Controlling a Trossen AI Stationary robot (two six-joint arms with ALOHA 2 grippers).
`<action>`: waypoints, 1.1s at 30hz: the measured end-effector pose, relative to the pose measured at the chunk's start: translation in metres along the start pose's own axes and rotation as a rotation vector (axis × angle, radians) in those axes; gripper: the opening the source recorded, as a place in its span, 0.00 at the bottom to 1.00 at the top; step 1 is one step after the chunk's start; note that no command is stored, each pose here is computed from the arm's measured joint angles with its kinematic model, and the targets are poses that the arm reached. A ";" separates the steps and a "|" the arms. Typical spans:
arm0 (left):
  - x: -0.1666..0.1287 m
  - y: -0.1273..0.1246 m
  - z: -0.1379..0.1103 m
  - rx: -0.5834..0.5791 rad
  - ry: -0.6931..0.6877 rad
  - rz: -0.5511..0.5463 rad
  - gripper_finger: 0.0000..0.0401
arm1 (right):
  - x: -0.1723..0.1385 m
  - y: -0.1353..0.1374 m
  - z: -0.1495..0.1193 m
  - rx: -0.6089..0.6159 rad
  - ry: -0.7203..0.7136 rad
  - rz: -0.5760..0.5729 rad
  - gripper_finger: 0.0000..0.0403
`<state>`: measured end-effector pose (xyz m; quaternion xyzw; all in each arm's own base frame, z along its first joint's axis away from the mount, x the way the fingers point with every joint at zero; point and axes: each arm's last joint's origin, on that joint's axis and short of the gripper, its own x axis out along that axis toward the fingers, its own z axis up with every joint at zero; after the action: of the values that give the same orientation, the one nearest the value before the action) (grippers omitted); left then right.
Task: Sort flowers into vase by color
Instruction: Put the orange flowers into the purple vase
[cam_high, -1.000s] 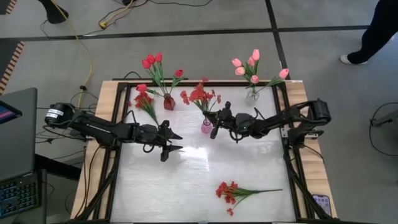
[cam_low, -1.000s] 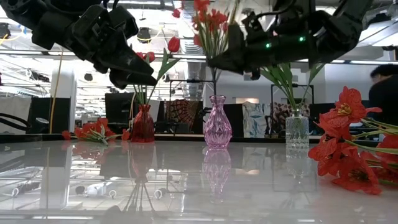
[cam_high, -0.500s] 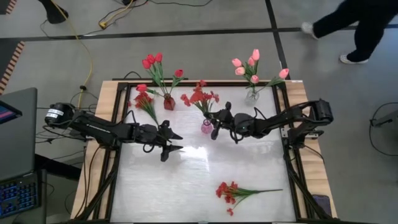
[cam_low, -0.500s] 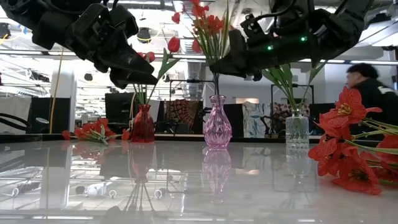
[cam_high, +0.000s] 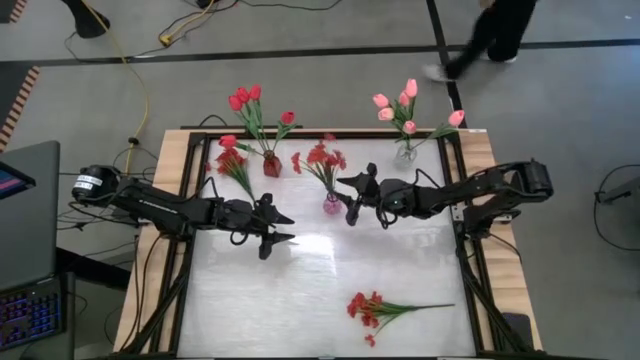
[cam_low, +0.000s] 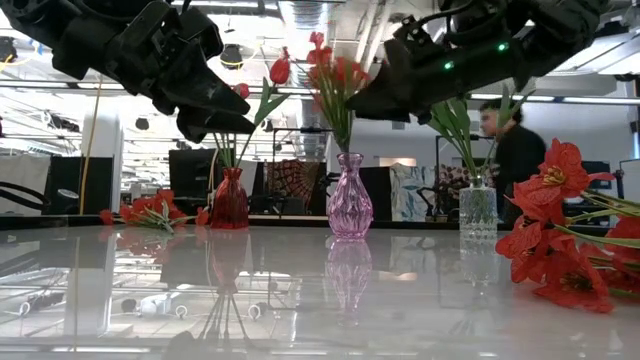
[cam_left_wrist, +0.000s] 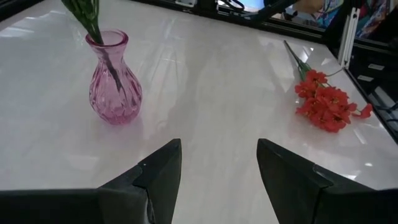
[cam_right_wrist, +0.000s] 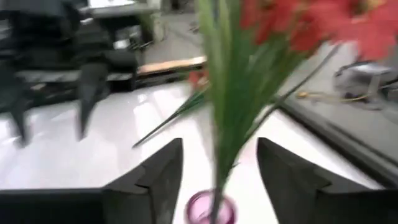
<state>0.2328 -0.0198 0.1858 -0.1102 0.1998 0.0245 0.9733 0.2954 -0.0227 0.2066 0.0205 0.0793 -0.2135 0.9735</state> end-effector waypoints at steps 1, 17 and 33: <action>0.000 0.000 0.000 -0.006 0.000 0.000 0.49 | -0.002 0.000 0.001 0.004 0.015 0.027 0.57; 0.000 -0.001 -0.007 -0.074 0.092 -0.063 0.49 | -0.065 0.010 0.009 0.068 0.408 0.413 0.75; -0.009 -0.008 0.032 -0.005 0.370 0.129 0.49 | -0.130 0.098 0.025 -0.113 0.719 0.705 0.75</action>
<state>0.2379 -0.0202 0.2199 -0.1023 0.3821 0.0665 0.9160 0.2236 0.1180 0.2531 0.0653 0.4090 0.1532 0.8972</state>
